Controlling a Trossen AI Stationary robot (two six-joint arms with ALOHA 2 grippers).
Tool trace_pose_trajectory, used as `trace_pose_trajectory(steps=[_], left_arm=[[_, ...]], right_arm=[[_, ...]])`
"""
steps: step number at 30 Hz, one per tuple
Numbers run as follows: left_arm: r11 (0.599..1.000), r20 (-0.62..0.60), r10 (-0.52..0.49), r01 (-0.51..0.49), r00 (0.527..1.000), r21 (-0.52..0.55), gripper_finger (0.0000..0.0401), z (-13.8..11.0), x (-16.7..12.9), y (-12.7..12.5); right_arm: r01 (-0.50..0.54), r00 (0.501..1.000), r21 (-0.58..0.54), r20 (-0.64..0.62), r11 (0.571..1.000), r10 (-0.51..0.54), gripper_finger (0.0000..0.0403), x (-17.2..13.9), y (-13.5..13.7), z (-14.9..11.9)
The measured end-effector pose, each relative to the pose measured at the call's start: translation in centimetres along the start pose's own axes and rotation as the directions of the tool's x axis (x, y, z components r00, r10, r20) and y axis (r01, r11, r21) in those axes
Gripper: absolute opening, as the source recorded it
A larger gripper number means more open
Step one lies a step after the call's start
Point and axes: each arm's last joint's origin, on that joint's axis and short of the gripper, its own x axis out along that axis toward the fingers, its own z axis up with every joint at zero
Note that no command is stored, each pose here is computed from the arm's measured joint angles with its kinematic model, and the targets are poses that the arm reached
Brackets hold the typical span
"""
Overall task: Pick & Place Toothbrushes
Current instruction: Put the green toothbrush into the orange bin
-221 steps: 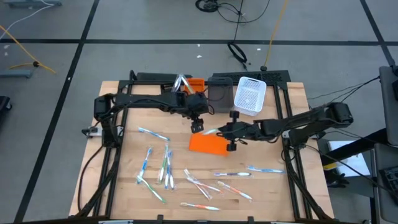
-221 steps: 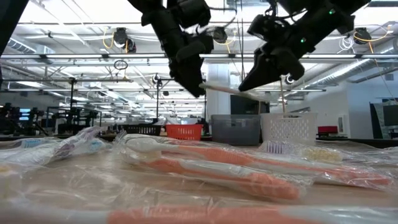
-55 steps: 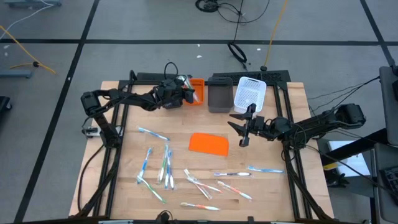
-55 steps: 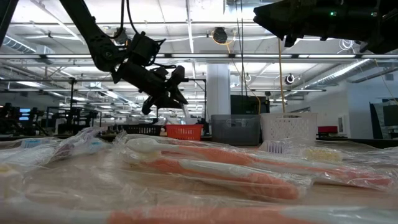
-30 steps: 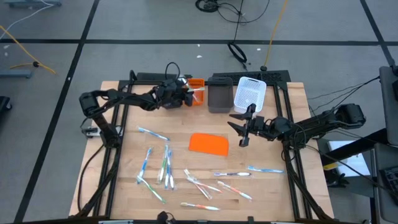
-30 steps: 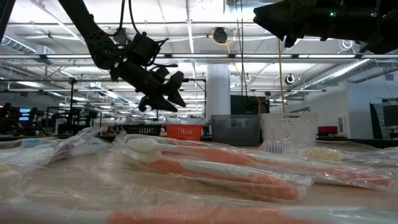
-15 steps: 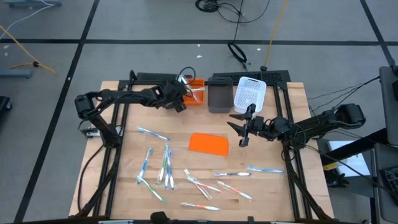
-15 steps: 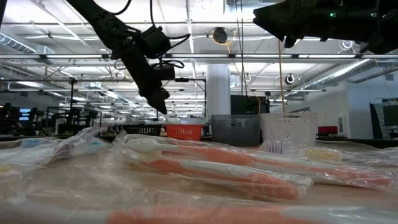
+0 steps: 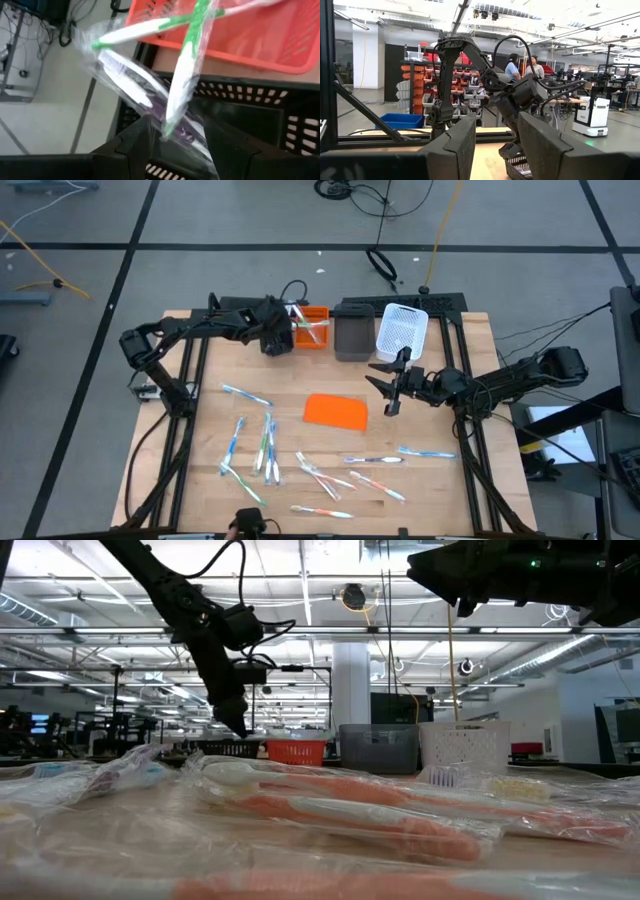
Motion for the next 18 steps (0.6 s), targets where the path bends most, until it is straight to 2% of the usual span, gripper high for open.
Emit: trace_pose_trajectory(steps=[8,14,18], left_arm=[[0.997,-0.027,-0.023,0.024,0.999,0.072,0.0186,-0.3,1.3,-0.6],[0.992,-0.044,0.057,-0.051,0.997,0.119,0.0185,-0.2,1.8,-0.5],[0.989,-0.041,0.057,-0.051,0.998,0.138,0.0151,-0.1,1.8,-0.5]], right_arm=[[0.001,1.0,0.0,0.0,1.0,-0.001,0.0139,0.0,0.0,0.0],[0.001,1.0,0.0,0.0,1.0,-0.001,0.0139,0.0,0.0,0.0],[0.001,1.0,0.0,-0.001,1.0,-0.001,0.0139,0.0,0.0,0.0]])
